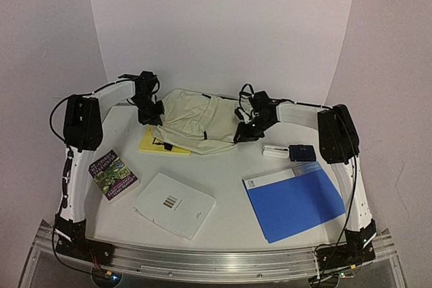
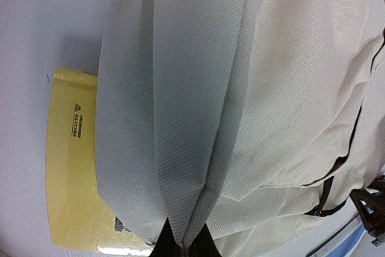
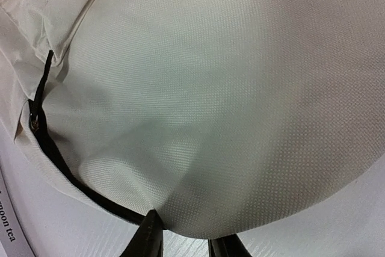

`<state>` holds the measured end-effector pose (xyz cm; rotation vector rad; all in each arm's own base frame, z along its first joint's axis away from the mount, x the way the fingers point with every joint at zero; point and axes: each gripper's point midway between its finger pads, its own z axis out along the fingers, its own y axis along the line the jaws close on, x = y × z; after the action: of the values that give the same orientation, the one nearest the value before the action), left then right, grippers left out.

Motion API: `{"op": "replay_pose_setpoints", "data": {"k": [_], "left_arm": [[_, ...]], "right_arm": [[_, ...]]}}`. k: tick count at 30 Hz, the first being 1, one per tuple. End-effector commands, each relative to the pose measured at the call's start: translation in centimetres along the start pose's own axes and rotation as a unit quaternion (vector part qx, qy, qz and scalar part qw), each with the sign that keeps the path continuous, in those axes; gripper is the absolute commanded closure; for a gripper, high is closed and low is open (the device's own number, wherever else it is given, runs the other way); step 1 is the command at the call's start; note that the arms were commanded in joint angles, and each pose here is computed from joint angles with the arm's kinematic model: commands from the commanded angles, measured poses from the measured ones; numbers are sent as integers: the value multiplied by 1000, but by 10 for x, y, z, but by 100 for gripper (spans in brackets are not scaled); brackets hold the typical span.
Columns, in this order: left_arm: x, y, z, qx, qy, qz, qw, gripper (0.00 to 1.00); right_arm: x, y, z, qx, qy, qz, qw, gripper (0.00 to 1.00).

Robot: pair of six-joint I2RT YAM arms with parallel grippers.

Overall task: Pack the student bag
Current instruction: Adjust the student bag at the center of the board.

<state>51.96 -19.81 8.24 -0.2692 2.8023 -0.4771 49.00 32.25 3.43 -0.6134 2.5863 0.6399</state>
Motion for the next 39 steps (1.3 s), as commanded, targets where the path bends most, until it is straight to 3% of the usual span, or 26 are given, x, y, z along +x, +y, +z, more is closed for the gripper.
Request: {"op": "replay_pose_setpoints", "data": {"k": [1, 11, 18, 22, 26, 31, 35, 39], "left_arm": [[-15, -18, -48, 32, -62, 23, 997, 100], [-3, -34, -114, 56, -103, 46, 992, 100], [41, -52, -170, 84, -114, 73, 987, 100], [73, -37, -168, 61, -80, 80, 992, 100], [98, -1, -148, -16, -31, 88, 995, 100], [123, 29, -127, -64, 9, 90, 994, 98], [139, 40, -108, -64, 27, 87, 994, 95], [142, 44, -96, -61, 24, 80, 995, 96]], "right_arm": [[-39, 30, -48, -14, -56, -32, 998, 100], [-52, 60, -118, -34, -101, -53, 993, 100], [-31, 93, -168, -91, -109, -62, 988, 100], [10, 103, -157, -105, -68, -78, 989, 100], [62, 106, -129, -93, -5, -120, 988, 100], [91, 103, -116, -75, 69, -163, 981, 60], [82, 104, -124, -64, 62, -184, 979, 33], [68, 123, -119, -50, 36, -207, 976, 32]]}}
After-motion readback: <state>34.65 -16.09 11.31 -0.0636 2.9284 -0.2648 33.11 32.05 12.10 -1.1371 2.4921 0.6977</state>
